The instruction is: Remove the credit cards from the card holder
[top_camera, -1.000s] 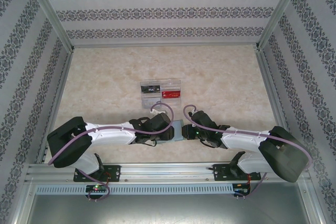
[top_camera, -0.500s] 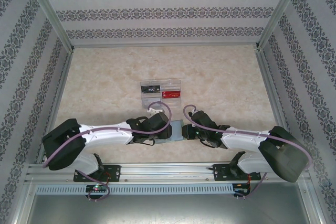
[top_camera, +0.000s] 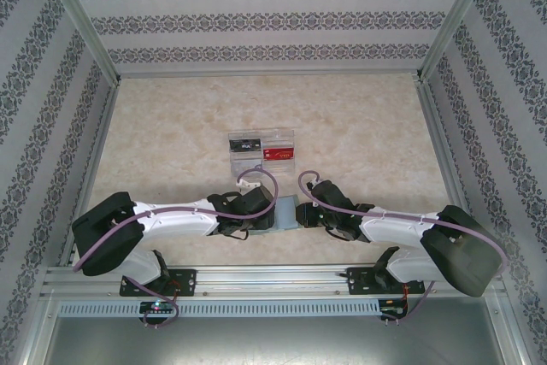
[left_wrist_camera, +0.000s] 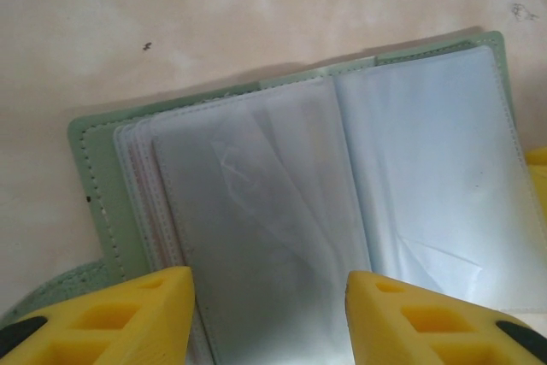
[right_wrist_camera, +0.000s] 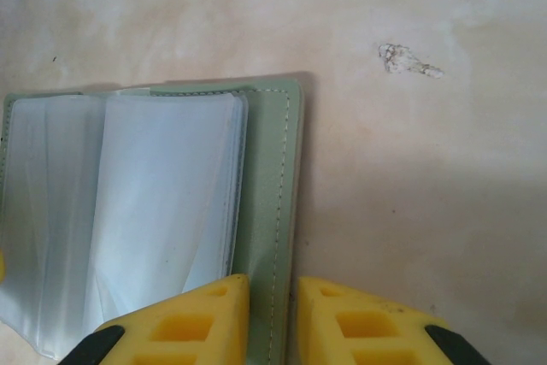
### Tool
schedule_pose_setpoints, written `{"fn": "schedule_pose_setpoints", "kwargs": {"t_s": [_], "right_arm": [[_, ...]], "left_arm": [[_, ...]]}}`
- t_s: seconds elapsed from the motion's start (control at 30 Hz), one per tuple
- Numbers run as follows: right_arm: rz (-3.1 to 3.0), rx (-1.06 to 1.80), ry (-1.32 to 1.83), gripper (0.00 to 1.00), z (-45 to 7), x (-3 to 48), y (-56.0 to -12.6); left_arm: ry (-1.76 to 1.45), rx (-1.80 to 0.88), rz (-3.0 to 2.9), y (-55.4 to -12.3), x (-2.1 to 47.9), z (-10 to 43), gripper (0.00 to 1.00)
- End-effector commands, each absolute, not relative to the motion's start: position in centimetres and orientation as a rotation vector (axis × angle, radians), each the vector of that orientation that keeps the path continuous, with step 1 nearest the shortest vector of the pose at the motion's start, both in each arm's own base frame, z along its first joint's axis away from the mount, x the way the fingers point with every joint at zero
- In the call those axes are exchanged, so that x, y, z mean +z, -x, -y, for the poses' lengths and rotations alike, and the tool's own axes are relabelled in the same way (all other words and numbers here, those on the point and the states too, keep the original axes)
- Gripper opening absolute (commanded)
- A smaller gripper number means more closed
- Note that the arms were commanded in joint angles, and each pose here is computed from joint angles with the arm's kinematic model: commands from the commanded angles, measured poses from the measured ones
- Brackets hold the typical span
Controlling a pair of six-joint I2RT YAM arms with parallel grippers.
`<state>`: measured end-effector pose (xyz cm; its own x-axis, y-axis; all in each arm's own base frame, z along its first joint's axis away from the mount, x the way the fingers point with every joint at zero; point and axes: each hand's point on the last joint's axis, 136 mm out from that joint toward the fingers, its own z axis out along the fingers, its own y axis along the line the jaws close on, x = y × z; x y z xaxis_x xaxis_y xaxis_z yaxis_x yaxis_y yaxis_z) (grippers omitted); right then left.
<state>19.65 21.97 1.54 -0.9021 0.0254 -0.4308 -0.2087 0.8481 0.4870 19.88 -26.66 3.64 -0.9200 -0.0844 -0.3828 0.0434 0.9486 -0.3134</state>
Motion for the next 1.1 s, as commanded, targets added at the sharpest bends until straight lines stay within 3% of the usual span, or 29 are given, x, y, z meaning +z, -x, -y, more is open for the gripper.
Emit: {"fn": "schedule_pose_setpoints", "kwargs": {"t_s": [0.0, 1.07], "right_arm": [[-2.647, 0.752, 0.139, 0.24, -22.1, 0.6, -19.0], [-2.657, 0.748, 0.141, 0.24, -22.0, 0.3, -18.9]], "left_arm": [[0.06, -0.363, -2.721, -19.7, 2.9, 25.4, 0.51], [-0.103, -0.641, -2.673, -20.3, 4.8, 31.3, 0.56]]}}
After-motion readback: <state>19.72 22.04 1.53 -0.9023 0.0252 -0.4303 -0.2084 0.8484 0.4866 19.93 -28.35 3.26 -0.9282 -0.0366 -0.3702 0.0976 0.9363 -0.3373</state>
